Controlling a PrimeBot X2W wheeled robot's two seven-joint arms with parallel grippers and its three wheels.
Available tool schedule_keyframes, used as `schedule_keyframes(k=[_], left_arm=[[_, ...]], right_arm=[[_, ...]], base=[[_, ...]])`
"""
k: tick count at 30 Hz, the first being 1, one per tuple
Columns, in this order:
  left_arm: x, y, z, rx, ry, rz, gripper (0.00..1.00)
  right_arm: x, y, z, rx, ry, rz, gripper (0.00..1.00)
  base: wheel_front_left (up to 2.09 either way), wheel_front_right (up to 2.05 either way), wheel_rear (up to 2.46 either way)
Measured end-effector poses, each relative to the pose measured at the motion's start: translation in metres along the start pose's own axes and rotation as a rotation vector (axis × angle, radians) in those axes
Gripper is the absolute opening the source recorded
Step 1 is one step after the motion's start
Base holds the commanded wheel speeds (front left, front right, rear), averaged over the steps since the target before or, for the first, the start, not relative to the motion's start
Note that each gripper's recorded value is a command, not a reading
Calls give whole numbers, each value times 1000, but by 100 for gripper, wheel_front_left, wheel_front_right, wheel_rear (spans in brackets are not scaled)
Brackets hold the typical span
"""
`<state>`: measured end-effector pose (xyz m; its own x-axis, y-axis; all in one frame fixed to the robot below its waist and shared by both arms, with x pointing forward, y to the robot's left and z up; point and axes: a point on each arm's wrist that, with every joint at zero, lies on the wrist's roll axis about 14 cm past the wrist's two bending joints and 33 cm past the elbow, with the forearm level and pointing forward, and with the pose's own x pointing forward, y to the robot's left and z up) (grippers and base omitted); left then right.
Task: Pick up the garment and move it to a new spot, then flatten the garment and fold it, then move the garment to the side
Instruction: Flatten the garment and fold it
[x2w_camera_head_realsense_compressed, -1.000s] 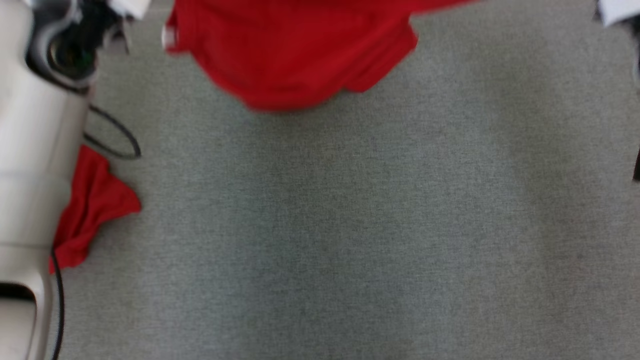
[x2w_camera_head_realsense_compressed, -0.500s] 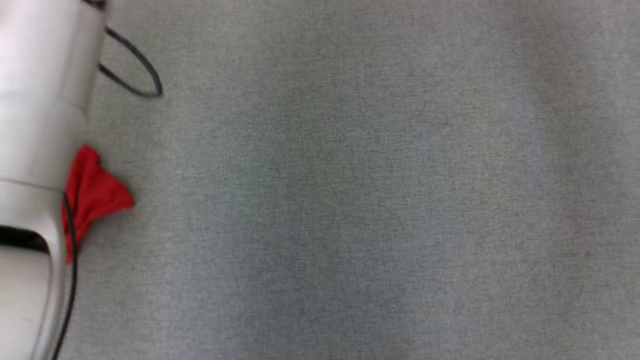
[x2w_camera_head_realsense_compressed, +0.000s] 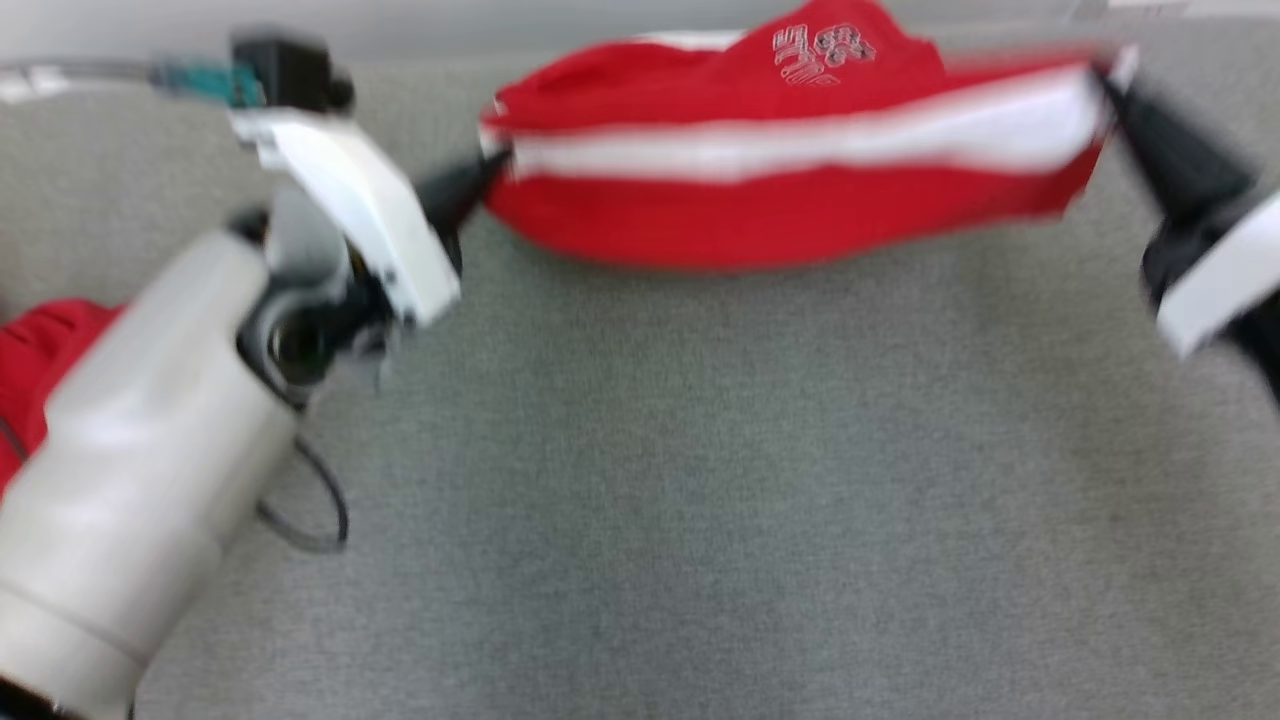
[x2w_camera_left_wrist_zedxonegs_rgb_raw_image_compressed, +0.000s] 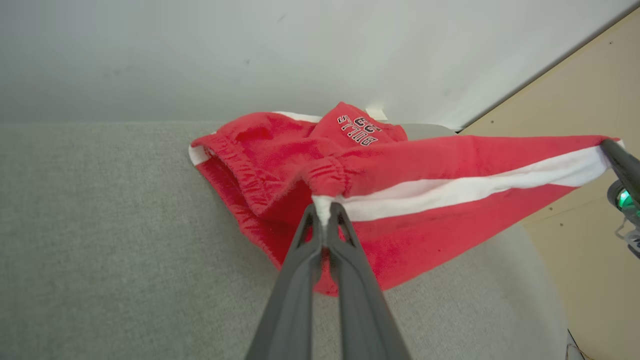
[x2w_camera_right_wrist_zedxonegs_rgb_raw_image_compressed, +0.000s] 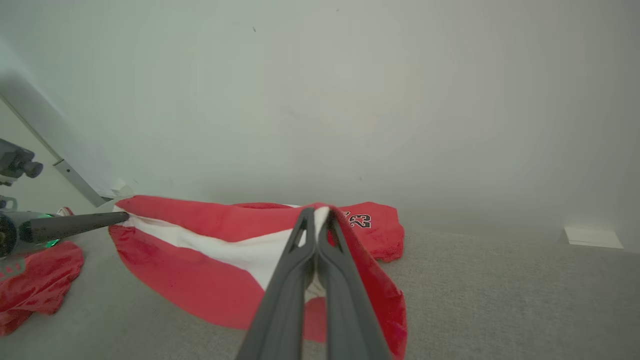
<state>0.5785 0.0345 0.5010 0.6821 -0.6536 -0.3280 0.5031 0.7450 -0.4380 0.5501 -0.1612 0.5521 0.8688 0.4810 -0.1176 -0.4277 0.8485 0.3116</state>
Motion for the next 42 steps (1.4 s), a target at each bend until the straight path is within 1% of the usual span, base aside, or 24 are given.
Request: schedule_keyframes(k=[4,7,10,15,18,22,24,27,30,34,37,42], left_arm=[[-30,-19,-35,-38,109,-36,0],[-56,-38,-61,-65,183,-69,0],[-86,-58,-93,-65,289,-104,0],[-131,-87,-114,-75,367,-161,0],[-154,-104,-128,-85,409,-194,0],[-173,-116,-131,-97,425,-208,0],[-176,-117,-128,-109,415,-208,0],[-177,-114,-122,-137,400,-199,0],[-170,-110,-108,-167,378,-206,0],[-157,-94,-92,-201,368,-192,0],[-143,-76,-80,-227,357,-167,0],[-119,-44,-71,-277,361,-130,0]], right_arm=[[-43,19,-37,54,152,30,0],[-79,27,-56,84,236,26,0],[-115,41,-73,124,310,36,0],[-172,63,-91,198,404,50,0],[-200,75,-96,217,447,66,0],[-222,89,-92,239,470,96,0],[-221,91,-83,235,449,104,0],[-217,82,-77,216,445,88,0],[-199,72,-66,192,449,84,0],[-160,63,-53,173,454,99,0],[-123,48,-44,169,448,88,0],[-64,16,-47,147,476,43,0]], base=[[0,0,0],[0,0,0],[0,0,0],[0,0,0],[0,0,0],[0,0,0],[0,0,0],[0,0,0],[0,0,0],[0,0,0],[0,0,0],[0,0,0]])
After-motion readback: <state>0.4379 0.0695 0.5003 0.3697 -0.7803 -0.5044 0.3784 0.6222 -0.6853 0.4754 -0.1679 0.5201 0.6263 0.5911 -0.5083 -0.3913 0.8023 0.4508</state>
